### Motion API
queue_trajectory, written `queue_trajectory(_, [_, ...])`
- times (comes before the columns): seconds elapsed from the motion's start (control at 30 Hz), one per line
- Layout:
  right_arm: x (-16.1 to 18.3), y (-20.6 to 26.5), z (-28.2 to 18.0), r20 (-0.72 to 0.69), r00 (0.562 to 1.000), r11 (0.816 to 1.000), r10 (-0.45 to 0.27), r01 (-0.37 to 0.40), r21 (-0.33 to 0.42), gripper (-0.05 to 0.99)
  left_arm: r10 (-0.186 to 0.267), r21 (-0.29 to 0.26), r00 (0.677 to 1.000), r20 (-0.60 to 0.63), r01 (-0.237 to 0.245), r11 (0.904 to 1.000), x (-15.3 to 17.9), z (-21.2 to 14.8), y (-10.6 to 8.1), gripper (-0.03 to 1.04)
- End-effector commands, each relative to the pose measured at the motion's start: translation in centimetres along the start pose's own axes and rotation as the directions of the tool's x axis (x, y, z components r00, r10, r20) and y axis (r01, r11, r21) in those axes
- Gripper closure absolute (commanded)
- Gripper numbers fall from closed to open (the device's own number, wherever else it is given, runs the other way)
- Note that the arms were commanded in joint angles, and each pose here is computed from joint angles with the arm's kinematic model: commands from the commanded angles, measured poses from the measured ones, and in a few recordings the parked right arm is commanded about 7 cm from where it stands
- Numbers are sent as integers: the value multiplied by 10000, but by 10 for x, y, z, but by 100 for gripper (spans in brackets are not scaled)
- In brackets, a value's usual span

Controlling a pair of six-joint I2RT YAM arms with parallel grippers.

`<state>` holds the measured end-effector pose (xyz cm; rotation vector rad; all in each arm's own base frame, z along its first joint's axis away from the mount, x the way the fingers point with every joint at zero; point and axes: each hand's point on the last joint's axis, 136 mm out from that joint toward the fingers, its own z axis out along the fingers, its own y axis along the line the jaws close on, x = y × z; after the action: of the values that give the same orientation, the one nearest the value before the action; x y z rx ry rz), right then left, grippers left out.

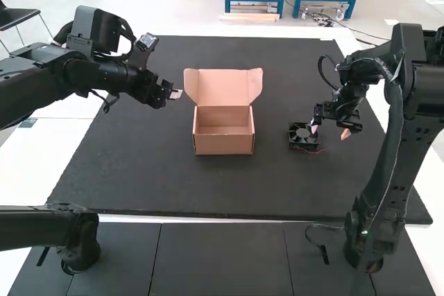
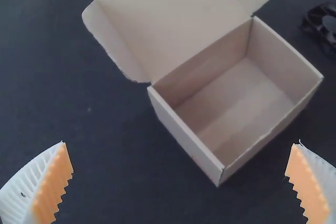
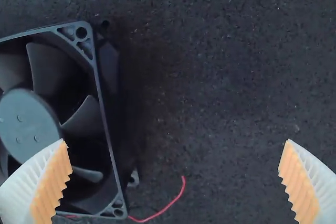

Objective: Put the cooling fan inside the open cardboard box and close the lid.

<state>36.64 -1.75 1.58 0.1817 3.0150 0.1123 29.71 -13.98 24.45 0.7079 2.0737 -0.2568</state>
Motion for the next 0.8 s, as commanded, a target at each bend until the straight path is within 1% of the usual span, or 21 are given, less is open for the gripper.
queue_trajectory(0.0, [-11,-9,-4,236,9996,9990,158,-168,425,3,-16,-18,9984,564,17,10000,-22,-10,3,5])
queue_trajectory(0.1, [-12,-14,-2,206,9997,9969,130,-146,778,3,-18,-34,9980,638,20,10000,-25,-12,4,5])
queue_trajectory(0.23, [-16,-16,0,195,9997,9962,131,-147,857,3,-90,-35,9972,744,93,10000,-29,-13,4,5])
queue_trajectory(0.33, [-16,-14,4,113,9999,9954,-1,-10,954,3,-145,38,9968,789,143,9999,-30,-12,3,5])
queue_trajectory(0.43, [-15,-6,7,-12,9998,9952,-221,221,952,3,-259,84,9961,841,253,9996,-31,-13,2,5])
queue_trajectory(0.6, [-16,1,8,-124,9989,9947,-457,467,917,3,-309,123,9954,908,299,9995,-33,-13,2,5])
queue_trajectory(0.77, [-10,6,12,-452,9975,9940,-540,580,930,3,-327,142,9954,895,316,9994,-32,-12,2,5])
